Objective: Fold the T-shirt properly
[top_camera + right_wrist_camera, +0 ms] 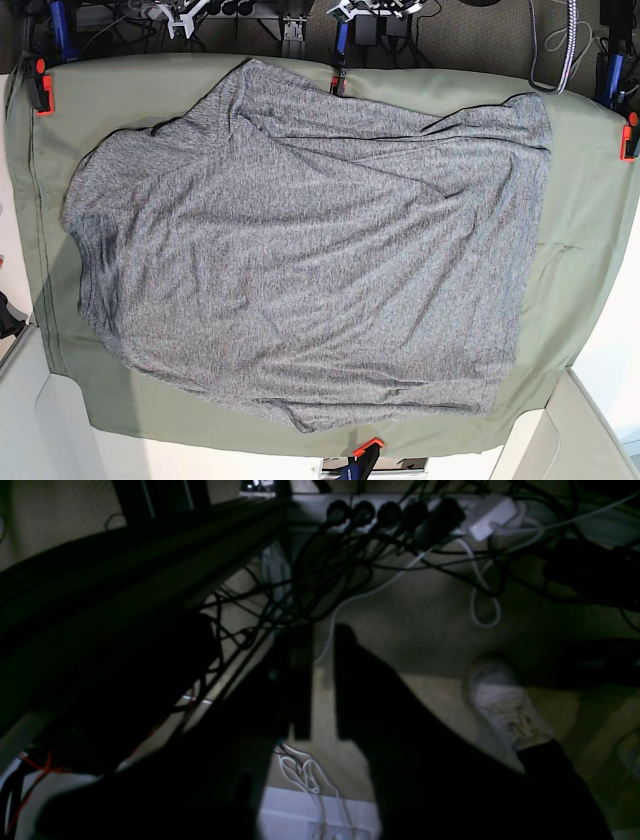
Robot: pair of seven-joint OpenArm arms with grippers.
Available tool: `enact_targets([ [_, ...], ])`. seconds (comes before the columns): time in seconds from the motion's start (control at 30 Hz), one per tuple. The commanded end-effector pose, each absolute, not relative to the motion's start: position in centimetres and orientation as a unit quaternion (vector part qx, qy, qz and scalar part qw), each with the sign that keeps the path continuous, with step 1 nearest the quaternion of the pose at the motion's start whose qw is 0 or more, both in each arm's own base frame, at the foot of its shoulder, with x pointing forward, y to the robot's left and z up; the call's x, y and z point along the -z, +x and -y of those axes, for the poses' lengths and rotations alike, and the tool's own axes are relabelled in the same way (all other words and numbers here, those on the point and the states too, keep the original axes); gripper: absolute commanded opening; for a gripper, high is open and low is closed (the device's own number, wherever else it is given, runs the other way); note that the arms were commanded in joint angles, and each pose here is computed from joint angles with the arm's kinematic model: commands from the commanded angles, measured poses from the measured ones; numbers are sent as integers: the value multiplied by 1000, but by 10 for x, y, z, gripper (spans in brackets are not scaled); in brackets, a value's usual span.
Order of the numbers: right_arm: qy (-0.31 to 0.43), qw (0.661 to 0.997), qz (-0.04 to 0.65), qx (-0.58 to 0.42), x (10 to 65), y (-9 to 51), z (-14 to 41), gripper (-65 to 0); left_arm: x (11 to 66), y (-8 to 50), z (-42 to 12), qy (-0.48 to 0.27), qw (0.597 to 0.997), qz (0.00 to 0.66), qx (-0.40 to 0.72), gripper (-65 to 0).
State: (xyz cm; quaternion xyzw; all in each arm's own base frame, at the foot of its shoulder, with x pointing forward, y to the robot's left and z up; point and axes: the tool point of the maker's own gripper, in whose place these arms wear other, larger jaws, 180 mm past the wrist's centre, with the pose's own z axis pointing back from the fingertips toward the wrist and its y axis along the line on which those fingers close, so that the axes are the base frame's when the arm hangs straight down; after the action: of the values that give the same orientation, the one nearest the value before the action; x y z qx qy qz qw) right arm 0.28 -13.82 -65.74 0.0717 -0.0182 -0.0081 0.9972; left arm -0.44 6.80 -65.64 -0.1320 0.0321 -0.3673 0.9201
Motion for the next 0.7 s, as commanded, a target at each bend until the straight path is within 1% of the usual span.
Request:
enact_targets([
  [0.0, 69, 997, 23, 7, 657, 4, 142, -585, 655, -1, -62, -141, 918, -25, 369, -492],
  [0.07, 69, 997, 23, 7, 657, 4, 142, -585, 655, -1, -62, -141, 918, -25, 369, -493],
  [0.17, 69, 997, 23, 8, 657, 4, 142, -584, 655, -1, -62, -142, 918, -25, 369, -518],
  [0.4, 68, 997, 26, 7, 657, 7, 143, -584, 655, 0, -62, -142, 918, -24, 368, -519],
  [0.67, 60, 998, 28, 4, 656, 9, 158, -584, 655, -8, -62, -143, 918, -29, 368, -519],
])
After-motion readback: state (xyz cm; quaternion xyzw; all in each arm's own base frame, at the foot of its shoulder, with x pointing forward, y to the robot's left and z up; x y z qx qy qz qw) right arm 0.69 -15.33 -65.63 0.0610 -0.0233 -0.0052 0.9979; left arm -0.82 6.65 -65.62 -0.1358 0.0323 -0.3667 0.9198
